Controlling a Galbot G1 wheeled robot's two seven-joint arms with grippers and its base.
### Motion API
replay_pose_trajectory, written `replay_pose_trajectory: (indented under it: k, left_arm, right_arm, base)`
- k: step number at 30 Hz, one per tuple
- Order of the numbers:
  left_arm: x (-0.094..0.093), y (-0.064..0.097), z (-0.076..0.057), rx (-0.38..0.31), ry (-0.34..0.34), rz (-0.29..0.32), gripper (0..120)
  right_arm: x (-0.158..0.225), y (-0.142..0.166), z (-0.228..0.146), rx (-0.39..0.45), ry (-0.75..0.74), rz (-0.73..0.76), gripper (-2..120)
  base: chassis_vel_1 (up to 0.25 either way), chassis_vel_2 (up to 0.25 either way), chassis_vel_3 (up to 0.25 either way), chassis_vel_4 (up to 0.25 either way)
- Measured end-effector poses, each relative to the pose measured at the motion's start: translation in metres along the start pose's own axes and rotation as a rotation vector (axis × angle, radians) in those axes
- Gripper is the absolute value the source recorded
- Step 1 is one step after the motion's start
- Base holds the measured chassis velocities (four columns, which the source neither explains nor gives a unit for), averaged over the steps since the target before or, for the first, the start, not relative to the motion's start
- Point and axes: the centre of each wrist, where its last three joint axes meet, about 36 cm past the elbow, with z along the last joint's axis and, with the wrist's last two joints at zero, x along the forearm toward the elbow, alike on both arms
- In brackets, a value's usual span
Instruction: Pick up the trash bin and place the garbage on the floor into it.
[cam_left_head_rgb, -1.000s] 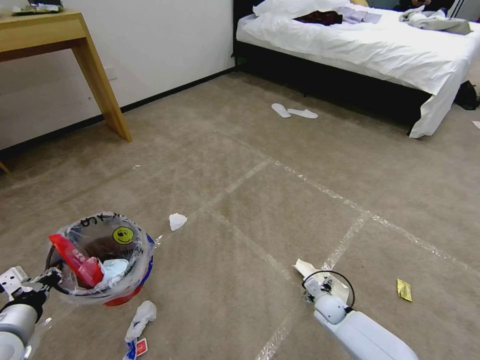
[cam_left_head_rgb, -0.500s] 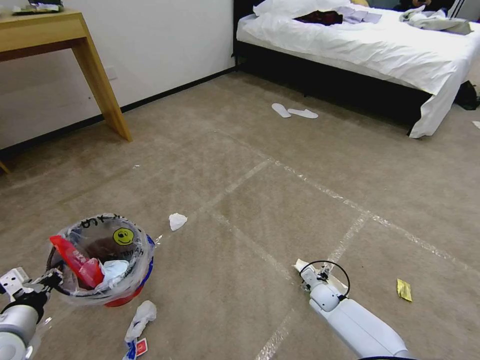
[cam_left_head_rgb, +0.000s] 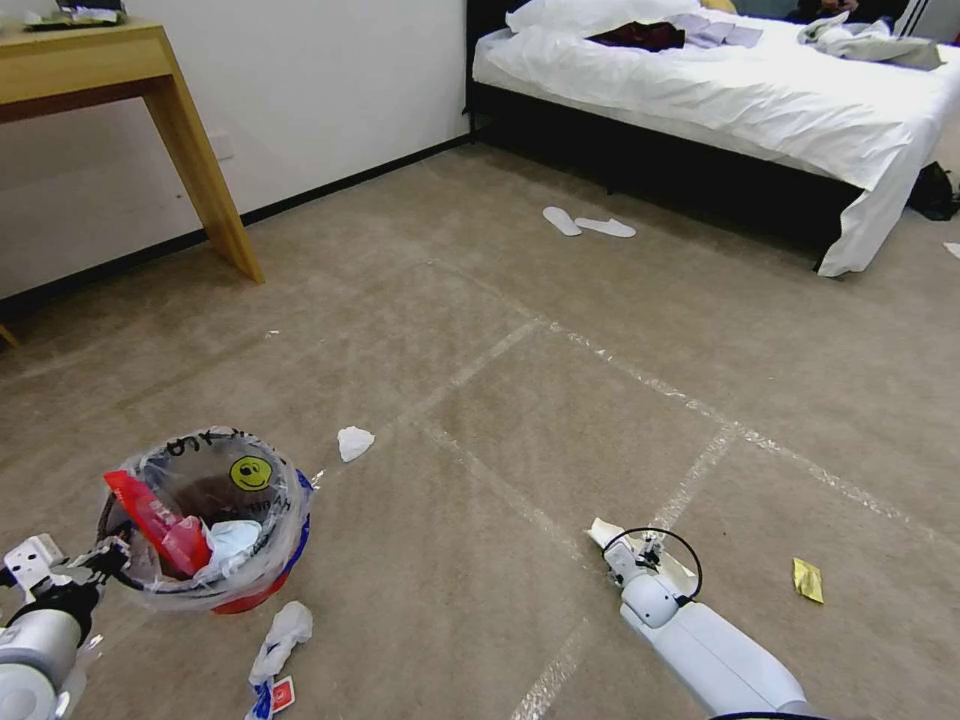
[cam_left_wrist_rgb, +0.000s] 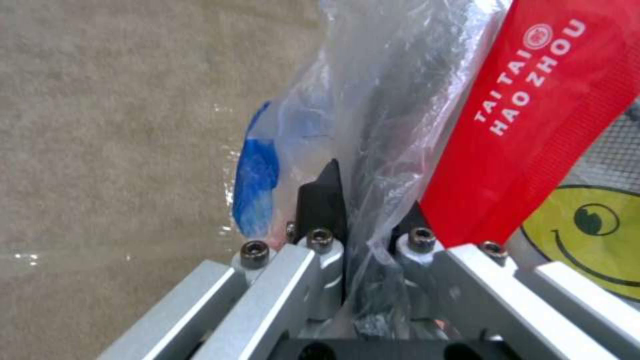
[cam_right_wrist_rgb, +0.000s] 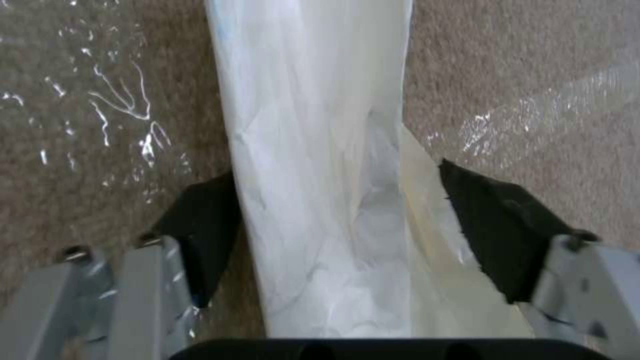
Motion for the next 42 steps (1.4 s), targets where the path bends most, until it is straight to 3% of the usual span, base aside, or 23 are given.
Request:
replay_pose_trajectory:
  k: [5,7,10,15,18,28,32,34,35,37,38,40,42]
  left_arm:
    - [0.001,0.001,0.000,-0.001,-0.006,-0.002,3]
    - [0.002,0.002,0.000,0.001,-0.008,-0.002,3]
    - [0.002,0.001,0.001,0.002,-0.007,-0.002,3]
    - [0.002,0.001,0.001,0.000,-0.009,0.000,3]
    - [0.001,-0.001,0.002,0.001,-0.008,0.003,3]
    - [0.000,-0.002,0.004,0.003,-0.006,0.005,3]
    - [0.000,-0.002,0.002,-0.005,-0.008,0.004,3]
    - [0.001,-0.004,0.001,-0.007,-0.007,0.007,3]
    - [0.001,-0.004,0.001,-0.007,-0.007,0.007,3]
    - [0.001,-0.007,0.001,-0.010,-0.005,0.014,3]
    - [0.001,-0.007,0.001,-0.010,-0.005,0.014,3]
    - [0.004,-0.013,0.000,-0.015,0.001,0.029,3]
    - [0.005,-0.015,0.000,-0.017,0.004,0.035,3]
  right_arm:
    - [-0.003,0.001,0.003,0.007,-0.005,0.007,55]
    - [-0.005,0.001,0.007,0.008,-0.002,0.009,39]
    - [-0.005,0.001,0.009,0.008,-0.001,0.008,35]
    - [-0.006,-0.004,0.019,0.009,0.011,0.018,13]
    - [-0.003,-0.012,0.022,0.009,0.019,0.026,6]
    - [0.003,-0.023,0.021,-0.014,0.010,0.033,4]
    - [0.018,-0.037,0.016,-0.080,-0.038,0.046,0]
    - [0.038,-0.053,-0.007,-0.187,-0.152,0.044,0]
    - [0.038,-0.053,-0.007,-0.187,-0.152,0.044,0]
    - [0.063,-0.069,-0.033,-0.302,-0.276,0.007,0]
    - [0.063,-0.069,-0.033,-0.302,-0.276,0.007,0]
    - [0.115,-0.090,-0.080,-0.457,-0.533,-0.091,0]
    - [0.134,-0.097,-0.096,-0.491,-0.622,-0.131,0]
  base:
    - [0.000,0.000,0.000,0.000]
    - [0.000,0.000,0.000,0.000]
    - [0.000,0.000,0.000,0.000]
    - [0.000,0.000,0.000,0.000]
    - [0.000,0.000,0.000,0.000]
    - [0.000,0.000,0.000,0.000]
    - [0.000,0.000,0.000,0.000]
    - [0.000,0.000,0.000,0.000]
    - [0.000,0.000,0.000,0.000]
    - [0.000,0.000,0.000,0.000]
    - [0.000,0.000,0.000,0.000]
    - [0.000,0.000,0.000,0.000]
    - [0.000,0.000,0.000,0.000]
